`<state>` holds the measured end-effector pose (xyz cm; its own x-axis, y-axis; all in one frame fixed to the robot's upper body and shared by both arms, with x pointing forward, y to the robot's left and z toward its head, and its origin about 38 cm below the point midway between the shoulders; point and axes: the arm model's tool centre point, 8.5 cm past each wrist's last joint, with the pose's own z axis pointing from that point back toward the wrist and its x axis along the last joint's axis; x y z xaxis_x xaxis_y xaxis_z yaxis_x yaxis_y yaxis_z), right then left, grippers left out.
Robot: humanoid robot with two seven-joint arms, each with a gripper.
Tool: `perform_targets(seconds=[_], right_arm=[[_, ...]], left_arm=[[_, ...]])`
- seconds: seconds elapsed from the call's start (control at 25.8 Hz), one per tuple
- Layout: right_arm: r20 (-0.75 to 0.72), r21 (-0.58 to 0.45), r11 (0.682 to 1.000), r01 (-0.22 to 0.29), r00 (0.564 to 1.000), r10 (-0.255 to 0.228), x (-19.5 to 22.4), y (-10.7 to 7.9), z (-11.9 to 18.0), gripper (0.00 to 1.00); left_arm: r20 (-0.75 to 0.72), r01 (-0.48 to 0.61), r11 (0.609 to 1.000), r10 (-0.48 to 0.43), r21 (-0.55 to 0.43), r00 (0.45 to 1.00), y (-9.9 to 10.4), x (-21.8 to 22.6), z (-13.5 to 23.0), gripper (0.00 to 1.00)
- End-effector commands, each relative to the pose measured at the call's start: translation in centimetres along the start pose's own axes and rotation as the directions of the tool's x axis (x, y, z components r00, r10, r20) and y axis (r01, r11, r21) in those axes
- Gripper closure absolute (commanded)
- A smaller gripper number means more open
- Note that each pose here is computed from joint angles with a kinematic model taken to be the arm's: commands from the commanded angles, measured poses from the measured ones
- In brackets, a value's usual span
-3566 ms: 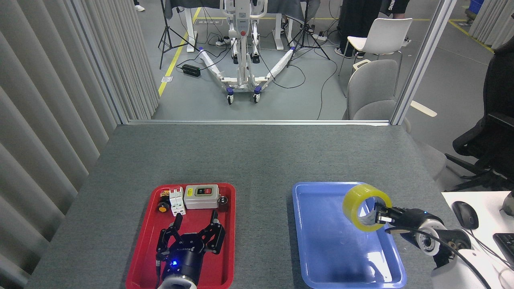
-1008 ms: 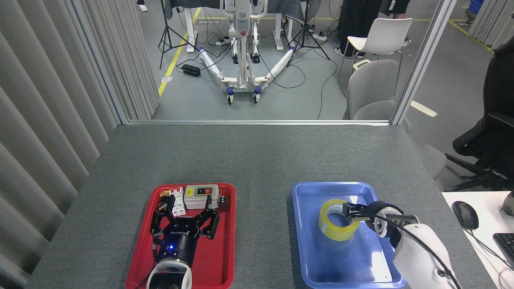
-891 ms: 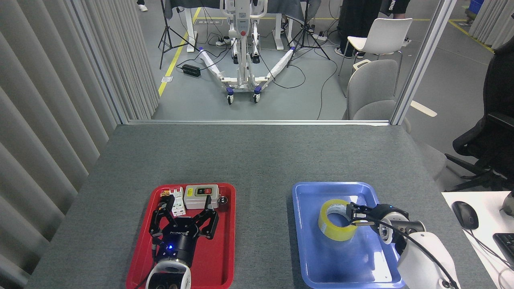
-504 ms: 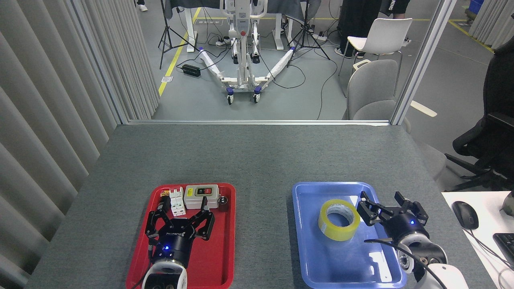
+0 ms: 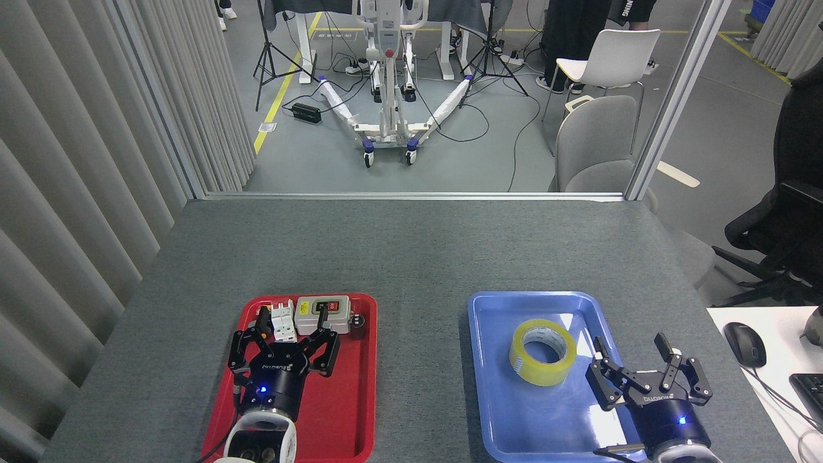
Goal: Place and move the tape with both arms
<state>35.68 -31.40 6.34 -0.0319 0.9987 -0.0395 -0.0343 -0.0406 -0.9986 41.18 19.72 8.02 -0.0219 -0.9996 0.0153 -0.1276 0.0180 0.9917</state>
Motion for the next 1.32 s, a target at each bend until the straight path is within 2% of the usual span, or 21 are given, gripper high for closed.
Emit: perform_targets(seconds=[0.0, 0.19, 0.31, 0.5, 0.78, 1.28], right_arm=[[-0.003, -0.003, 0.999, 0.032, 0.999, -0.032, 0.8, 0.3, 0.3, 0.01], [-0.008, -0.012, 0.999, 0.038, 0.999, -0.038, 0.7, 0.3, 0.2, 0.00], [-0.038, -0.024, 0.999, 0.043, 0.998, -0.044, -0.8, -0.1, -0.2, 0.00], [-0.045, -0.043, 0.996, 0.073, 0.996, -0.075, -0.6, -0.5, -0.6, 0.00], [-0.037, -0.057, 0.997, 0.056, 0.998, -0.058, -0.9, -1.2, -1.1, 0.00], [-0.031, -0.054, 0.997, 0.057, 0.998, -0.059, -0.7, -1.2, -1.1, 0.00]], left_arm=[[0.000, 0.015, 1.000, -0.015, 0.002, 1.000, 0.1, -0.5, -0.2, 0.00], [0.001, 0.048, 0.999, -0.048, -0.005, 0.999, -0.2, -1.7, 0.0, 0.00], [0.001, 0.064, 0.998, -0.064, -0.003, 0.998, 0.0, -2.3, -0.1, 0.00], [-0.003, 0.076, 0.997, -0.076, -0.001, 0.997, 0.1, -2.9, -0.2, 0.00], [-0.007, 0.065, 0.998, -0.065, 0.001, 0.998, 0.1, -2.6, -0.2, 0.00], [-0.011, 0.064, 0.998, -0.063, 0.007, 0.998, 0.4, -2.6, -0.3, 0.00]])
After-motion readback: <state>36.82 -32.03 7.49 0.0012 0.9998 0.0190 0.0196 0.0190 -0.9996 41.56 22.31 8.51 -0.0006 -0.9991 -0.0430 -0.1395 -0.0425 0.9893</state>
